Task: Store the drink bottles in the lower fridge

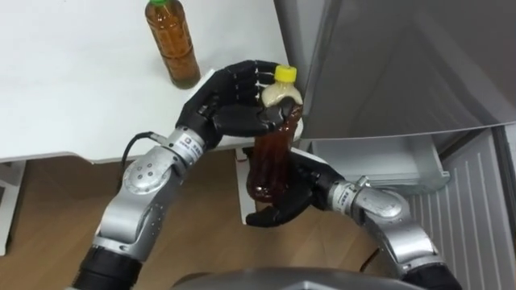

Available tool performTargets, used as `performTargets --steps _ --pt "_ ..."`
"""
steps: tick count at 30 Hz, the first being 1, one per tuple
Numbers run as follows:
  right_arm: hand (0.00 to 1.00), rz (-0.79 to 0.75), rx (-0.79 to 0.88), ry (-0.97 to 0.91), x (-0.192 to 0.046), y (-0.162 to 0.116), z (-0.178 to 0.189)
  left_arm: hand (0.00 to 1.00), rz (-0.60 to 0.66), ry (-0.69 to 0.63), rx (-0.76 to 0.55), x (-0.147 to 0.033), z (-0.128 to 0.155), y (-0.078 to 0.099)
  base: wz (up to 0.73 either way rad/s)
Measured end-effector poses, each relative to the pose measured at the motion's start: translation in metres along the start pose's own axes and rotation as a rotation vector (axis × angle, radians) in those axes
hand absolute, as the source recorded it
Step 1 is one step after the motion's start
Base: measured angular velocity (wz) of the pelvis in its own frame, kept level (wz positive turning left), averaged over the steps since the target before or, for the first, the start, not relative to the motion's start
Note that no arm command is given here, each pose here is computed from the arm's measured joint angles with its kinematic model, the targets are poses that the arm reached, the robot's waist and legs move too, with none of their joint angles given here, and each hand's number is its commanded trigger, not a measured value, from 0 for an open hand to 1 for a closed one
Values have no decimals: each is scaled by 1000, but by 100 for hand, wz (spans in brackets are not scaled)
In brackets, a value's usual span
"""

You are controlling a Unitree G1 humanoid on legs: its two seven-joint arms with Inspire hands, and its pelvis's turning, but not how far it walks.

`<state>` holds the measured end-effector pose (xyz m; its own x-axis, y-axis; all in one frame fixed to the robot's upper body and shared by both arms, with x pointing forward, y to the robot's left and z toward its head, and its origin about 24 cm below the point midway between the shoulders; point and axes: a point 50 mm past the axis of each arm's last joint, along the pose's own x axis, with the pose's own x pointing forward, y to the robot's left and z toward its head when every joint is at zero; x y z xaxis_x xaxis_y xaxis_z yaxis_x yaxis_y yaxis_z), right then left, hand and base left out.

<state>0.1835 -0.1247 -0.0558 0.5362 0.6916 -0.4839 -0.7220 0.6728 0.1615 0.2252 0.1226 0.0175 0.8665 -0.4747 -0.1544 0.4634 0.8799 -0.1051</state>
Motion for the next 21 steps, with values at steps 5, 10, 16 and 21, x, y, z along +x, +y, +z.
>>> performTargets --steps 5,10,16,21 --pt "0 17 -12 -6 -3 -2 2 100 -8 17 68 -2 -3 -3 0" --pt "0 35 37 -39 -6 2 1 100 -15 -3 86 -2 -2 -4 0" --pt "100 39 86 -72 -7 2 2 100 -18 -36 94 -2 1 -5 0" --pt "100 35 118 -98 -7 2 3 100 -27 -65 99 -2 4 -7 0"
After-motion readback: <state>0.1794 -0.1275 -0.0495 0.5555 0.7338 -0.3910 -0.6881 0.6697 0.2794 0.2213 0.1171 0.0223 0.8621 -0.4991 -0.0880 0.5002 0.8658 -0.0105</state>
